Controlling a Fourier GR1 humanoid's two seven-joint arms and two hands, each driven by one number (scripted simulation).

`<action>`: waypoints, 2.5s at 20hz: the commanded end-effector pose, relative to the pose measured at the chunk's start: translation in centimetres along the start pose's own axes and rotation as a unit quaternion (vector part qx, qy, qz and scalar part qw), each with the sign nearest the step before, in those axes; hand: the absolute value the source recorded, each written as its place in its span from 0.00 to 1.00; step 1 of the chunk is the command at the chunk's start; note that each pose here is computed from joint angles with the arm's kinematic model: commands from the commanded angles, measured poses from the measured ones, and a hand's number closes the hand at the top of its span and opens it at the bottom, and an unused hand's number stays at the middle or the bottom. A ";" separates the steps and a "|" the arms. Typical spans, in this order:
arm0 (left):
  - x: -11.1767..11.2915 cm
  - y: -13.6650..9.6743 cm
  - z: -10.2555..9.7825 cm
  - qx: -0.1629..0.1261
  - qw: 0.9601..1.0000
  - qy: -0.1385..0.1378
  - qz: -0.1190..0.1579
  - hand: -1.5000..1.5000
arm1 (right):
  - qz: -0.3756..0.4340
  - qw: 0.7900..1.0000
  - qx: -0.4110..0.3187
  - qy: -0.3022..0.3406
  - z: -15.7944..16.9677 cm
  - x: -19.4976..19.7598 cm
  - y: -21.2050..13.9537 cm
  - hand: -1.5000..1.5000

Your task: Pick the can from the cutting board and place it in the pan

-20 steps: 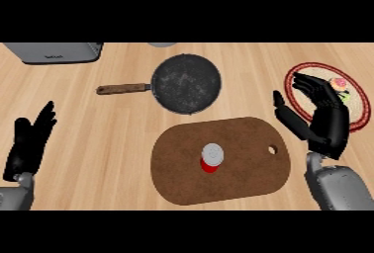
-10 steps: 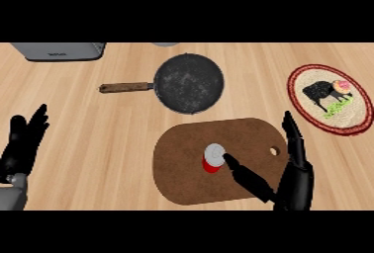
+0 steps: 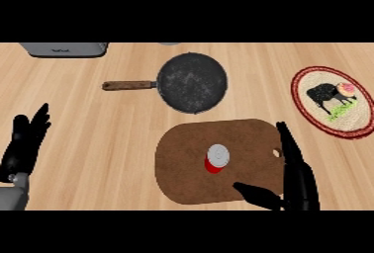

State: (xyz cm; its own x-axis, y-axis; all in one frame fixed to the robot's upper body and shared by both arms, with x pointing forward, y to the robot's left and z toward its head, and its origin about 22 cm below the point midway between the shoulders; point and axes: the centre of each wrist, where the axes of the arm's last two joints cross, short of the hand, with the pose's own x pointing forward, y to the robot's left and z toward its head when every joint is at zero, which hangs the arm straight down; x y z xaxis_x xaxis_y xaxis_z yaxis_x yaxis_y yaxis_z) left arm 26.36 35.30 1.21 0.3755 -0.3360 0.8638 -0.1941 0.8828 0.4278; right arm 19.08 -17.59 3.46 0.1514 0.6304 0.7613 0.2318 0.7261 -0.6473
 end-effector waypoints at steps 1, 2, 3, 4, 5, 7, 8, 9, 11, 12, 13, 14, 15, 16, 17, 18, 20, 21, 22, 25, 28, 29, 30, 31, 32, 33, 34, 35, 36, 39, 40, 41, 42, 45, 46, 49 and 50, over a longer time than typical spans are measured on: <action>0.1 -0.8 0.1 -0.012 1.000 -0.007 -0.001 0.50 | 0.102 0.992 0.035 0.061 -1.1 2.1 -0.2 0.00; 1.1 0.1 -0.5 -0.004 1.000 -0.005 0.001 0.50 | 0.138 0.986 0.055 0.069 -0.8 2.2 -1.1 0.00; 0.9 -0.6 -0.1 -0.006 1.000 -0.012 -0.003 0.50 | 0.154 0.983 0.060 0.082 -1.6 3.4 -0.9 0.00; 1.6 -1.1 -0.5 -0.016 1.000 -0.012 -0.001 0.50 | 0.166 0.980 0.066 0.086 -1.8 5.0 -0.7 0.00; 0.9 -0.8 -0.5 -0.011 1.000 -0.011 -0.004 0.50 | 0.180 0.976 0.079 0.093 -1.1 6.2 -0.6 0.00; 0.9 -0.8 -0.2 -0.019 1.000 -0.012 -0.007 0.50 | 0.211 0.966 0.092 0.118 -1.4 8.6 0.1 0.00; -0.2 -1.0 -0.2 -0.011 1.000 -0.005 -0.005 0.50 | 0.221 0.961 0.101 0.128 -1.6 9.7 -0.3 0.00; 1.0 -1.7 -0.4 -0.015 1.000 -0.008 0.000 0.50 | 0.236 0.955 0.116 0.135 -1.4 10.5 1.1 0.00; 0.9 -0.5 -1.0 -0.007 1.000 0.002 -0.007 0.50 | 0.248 0.946 0.146 0.148 -0.7 12.0 2.4 0.00; 1.0 0.1 -0.9 -0.007 1.000 -0.005 -0.006 0.50 | 0.237 0.948 0.144 0.158 -1.8 13.2 2.8 0.00; 1.2 -0.9 -0.8 -0.007 1.000 -0.009 -0.004 0.50 | 0.247 0.944 0.151 0.156 -1.7 13.7 2.4 0.00; -0.2 -2.1 -0.2 -0.010 1.000 -0.002 -0.003 0.50 | 0.250 0.940 0.157 0.168 -1.7 13.0 3.1 0.00; 1.6 -0.8 -1.0 -0.013 1.000 -0.008 0.002 0.50 | 0.257 0.941 0.150 0.162 -1.4 14.4 4.0 0.00; 0.5 -0.4 -0.4 -0.005 1.000 -0.010 0.003 0.50 | 0.262 0.938 0.153 0.170 -1.5 13.7 4.5 0.00; -0.5 -1.1 0.0 -0.018 1.000 -0.002 0.000 0.50 | 0.255 0.941 0.144 0.169 -2.9 15.4 3.6 0.00; -0.3 0.0 -0.3 0.000 1.000 -0.005 0.001 0.50 | 0.261 0.937 0.152 0.174 -2.9 14.7 3.7 0.00; 0.2 -1.2 0.0 -0.008 1.000 0.001 0.002 0.50 | 0.270 0.934 0.144 0.184 -1.4 14.2 5.0 0.00; 0.8 -1.0 -0.5 -0.007 1.000 -0.004 0.003 0.50 | 0.281 0.931 0.141 0.185 -2.4 14.4 4.8 0.00; -0.8 -0.5 -0.4 -0.005 1.000 0.004 0.006 0.50 | 0.288 0.928 0.147 0.186 -2.5 14.2 4.4 0.00; -1.1 -1.5 -0.7 -0.007 1.000 -0.003 0.003 0.50 | 0.293 0.924 0.151 0.193 -2.3 13.9 5.3 0.00; -0.2 -0.6 -0.7 -0.002 1.000 0.000 -0.001 0.50 | 0.307 0.916 0.164 0.198 -2.7 13.8 5.4 0.00; 0.7 -1.6 -0.7 -0.006 1.000 0.001 -0.001 0.50 | 0.300 0.918 0.167 0.198 -1.7 12.9 5.7 0.00; 0.6 -1.2 -0.9 -0.007 1.000 -0.003 0.005 0.50 | 0.297 0.918 0.170 0.202 -3.4 13.9 6.1 0.00; 0.6 -1.6 -0.1 -0.019 1.000 0.003 0.007 0.50 | 0.293 0.921 0.163 0.197 -1.9 13.2 5.9 0.00; 0.8 -0.6 -0.9 -0.006 1.000 -0.005 0.005 0.50 | 0.298 0.919 0.173 0.191 -2.1 13.6 5.4 0.00; 0.7 -0.6 -1.2 0.006 1.000 0.002 0.003 0.50 | 0.299 0.918 0.172 0.196 -2.1 13.4 5.9 0.00; 1.3 0.1 -1.4 0.003 1.000 -0.004 -0.001 0.50 | 0.300 0.916 0.178 0.196 -3.0 12.1 5.8 0.00; 0.5 -1.1 -0.3 -0.012 1.000 -0.006 0.009 0.50 | 0.298 0.918 0.167 0.199 -2.5 13.2 6.8 0.00; -0.4 0.2 -0.3 -0.004 1.000 -0.002 0.013 0.50 | 0.294 0.919 0.172 0.199 -1.8 13.1 6.6 0.00; 1.2 -1.4 -0.5 -0.009 1.000 0.000 0.005 0.50 | 0.289 0.923 0.165 0.192 -3.2 14.5 6.5 0.00; 0.8 -0.9 0.0 -0.014 1.000 -0.001 0.002 0.50 | 0.292 0.922 0.165 0.196 -3.3 13.0 7.3 0.00; -0.6 -1.1 -1.1 -0.011 1.000 0.008 0.007 0.50 | 0.302 0.915 0.182 0.198 -2.1 13.5 6.7 0.00; -0.6 -0.8 -0.1 -0.008 1.000 -0.006 0.003 0.50 | 0.297 0.917 0.174 0.203 -3.3 12.4 7.6 0.00; 0.7 -0.5 0.3 -0.016 1.000 -0.004 0.005 0.50 | 0.289 0.917 0.180 0.207 -3.0 11.6 8.3 0.00; 1.1 -0.5 -0.8 -0.006 1.000 0.006 0.005 0.50 | 0.295 0.913 0.183 0.215 -4.1 12.4 7.3 0.00; 0.1 -1.1 -0.4 -0.006 1.000 -0.008 0.000 0.50 | 0.296 0.912 0.180 0.222 -4.0 10.0 8.6 0.00; 0.8 -1.3 -0.7 -0.009 1.000 0.007 0.009 0.50 | 0.302 0.909 0.182 0.224 -4.8 10.7 8.0 0.00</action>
State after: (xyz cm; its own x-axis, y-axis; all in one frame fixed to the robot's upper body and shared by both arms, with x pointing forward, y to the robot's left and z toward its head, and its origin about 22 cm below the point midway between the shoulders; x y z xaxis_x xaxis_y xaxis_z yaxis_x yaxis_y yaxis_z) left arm 27.17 34.58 1.12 0.3722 -0.3276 0.8684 -0.1823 0.8916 0.4145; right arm 26.37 -6.43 6.58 0.3848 0.8872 0.2545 -0.3267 0.3888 -0.8614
